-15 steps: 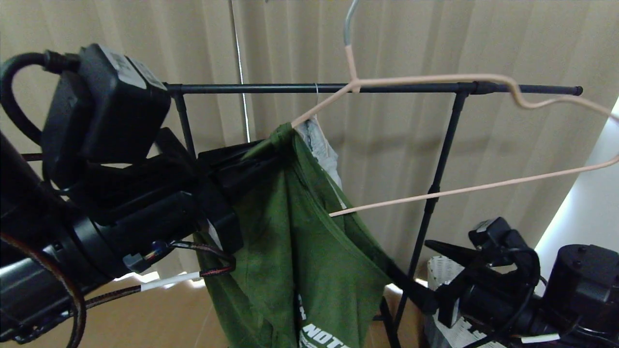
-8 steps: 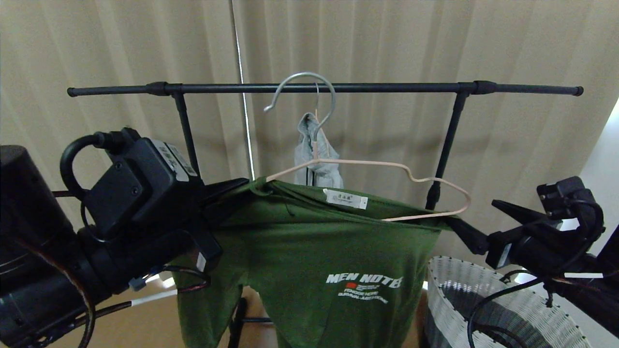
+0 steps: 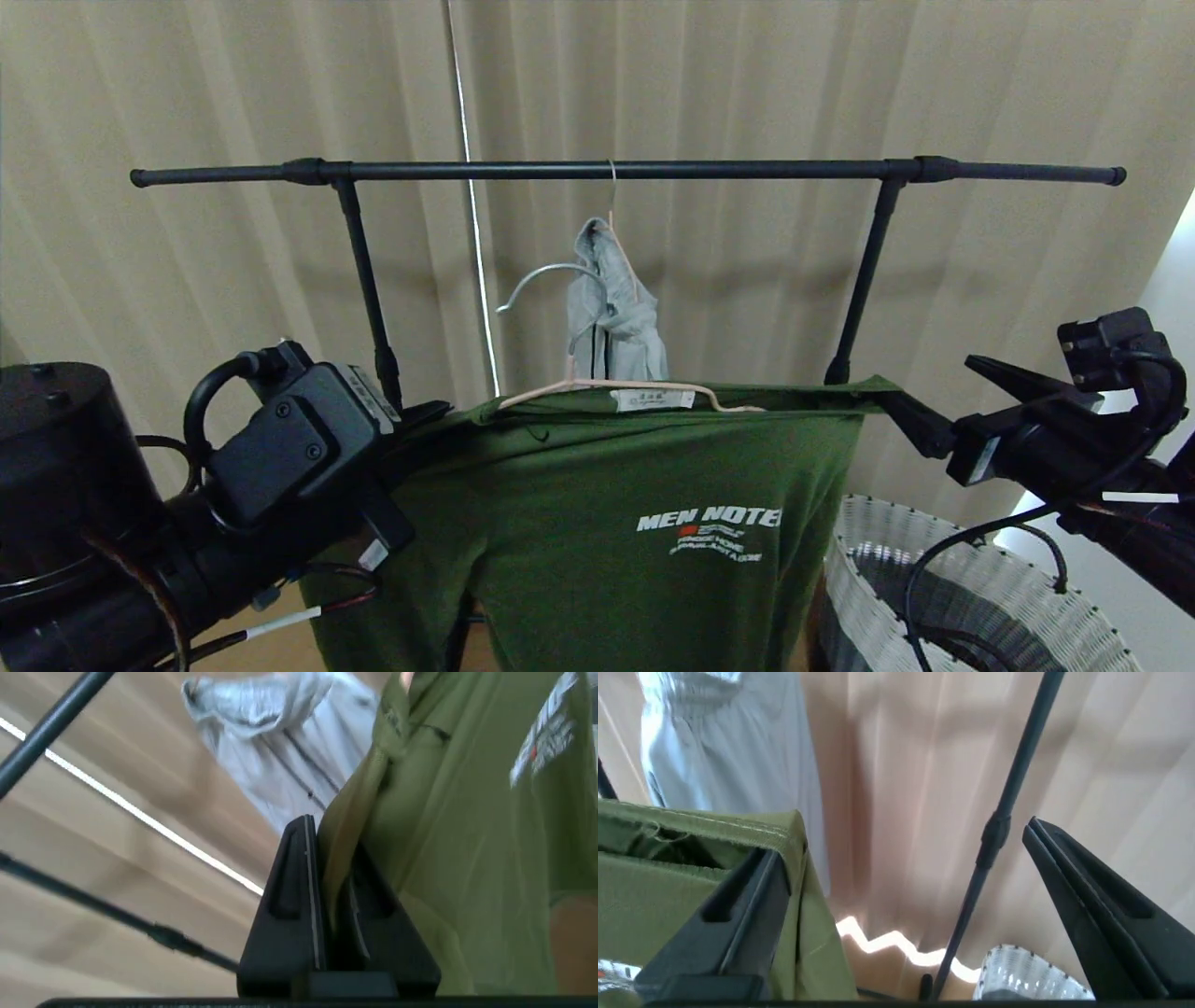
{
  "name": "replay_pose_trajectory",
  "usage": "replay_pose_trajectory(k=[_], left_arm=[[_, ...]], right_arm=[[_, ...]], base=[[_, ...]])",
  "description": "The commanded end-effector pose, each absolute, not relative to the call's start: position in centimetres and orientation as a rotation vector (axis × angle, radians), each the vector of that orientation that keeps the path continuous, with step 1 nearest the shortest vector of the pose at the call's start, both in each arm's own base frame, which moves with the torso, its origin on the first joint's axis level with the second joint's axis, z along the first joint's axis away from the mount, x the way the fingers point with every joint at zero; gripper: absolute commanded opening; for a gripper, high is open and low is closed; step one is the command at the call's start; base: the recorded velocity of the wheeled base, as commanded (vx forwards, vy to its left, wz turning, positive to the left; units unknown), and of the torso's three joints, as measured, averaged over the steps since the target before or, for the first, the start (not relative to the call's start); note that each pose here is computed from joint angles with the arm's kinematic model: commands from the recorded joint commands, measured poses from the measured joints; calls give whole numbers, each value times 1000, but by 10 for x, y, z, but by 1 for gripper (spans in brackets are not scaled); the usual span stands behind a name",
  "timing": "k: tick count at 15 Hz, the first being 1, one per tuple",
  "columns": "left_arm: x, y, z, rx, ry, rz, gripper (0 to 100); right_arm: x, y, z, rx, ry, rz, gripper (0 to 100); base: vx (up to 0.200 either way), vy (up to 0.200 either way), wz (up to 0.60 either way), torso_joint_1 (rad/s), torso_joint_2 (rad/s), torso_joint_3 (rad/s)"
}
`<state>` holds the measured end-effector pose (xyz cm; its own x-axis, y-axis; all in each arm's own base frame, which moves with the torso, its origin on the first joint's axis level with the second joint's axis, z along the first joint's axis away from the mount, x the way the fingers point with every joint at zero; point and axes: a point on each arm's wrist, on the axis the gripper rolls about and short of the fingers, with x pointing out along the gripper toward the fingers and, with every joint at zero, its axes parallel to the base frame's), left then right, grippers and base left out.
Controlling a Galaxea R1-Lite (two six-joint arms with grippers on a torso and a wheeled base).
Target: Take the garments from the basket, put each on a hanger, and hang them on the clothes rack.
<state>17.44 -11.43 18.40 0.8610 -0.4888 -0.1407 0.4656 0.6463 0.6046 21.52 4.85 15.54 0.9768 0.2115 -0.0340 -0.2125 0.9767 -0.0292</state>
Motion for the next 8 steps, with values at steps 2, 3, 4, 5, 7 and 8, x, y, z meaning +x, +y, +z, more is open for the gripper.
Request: replay_pose_trajectory(k=[2, 3, 4, 5, 7, 8], left_arm=[[180, -118, 183, 641, 5, -471, 0], [181, -118, 183, 637, 9, -467, 0], [182, -120, 185, 603, 10, -462, 0], [184, -121, 185, 582, 17, -461, 0], [189, -124, 183, 550, 34, -460, 0], [191, -125, 182, 545, 42, -458, 0]], right_arm=[[203, 66, 164, -68, 4, 303, 100], [201, 68, 165, -72, 2, 318, 100], [193, 80, 165, -80, 13, 383, 100], [190, 86, 166, -80, 13, 417, 100], [178, 100, 167, -81, 3, 502, 100], [167, 105, 167, -82, -4, 551, 100]], base=[[0, 0, 0, 0, 0, 0], [0, 0, 0, 0, 0, 0], [0, 0, 0, 0, 0, 0], [0, 0, 0, 0, 0, 0], [0, 0, 0, 0, 0, 0], [0, 0, 0, 0, 0, 0]])
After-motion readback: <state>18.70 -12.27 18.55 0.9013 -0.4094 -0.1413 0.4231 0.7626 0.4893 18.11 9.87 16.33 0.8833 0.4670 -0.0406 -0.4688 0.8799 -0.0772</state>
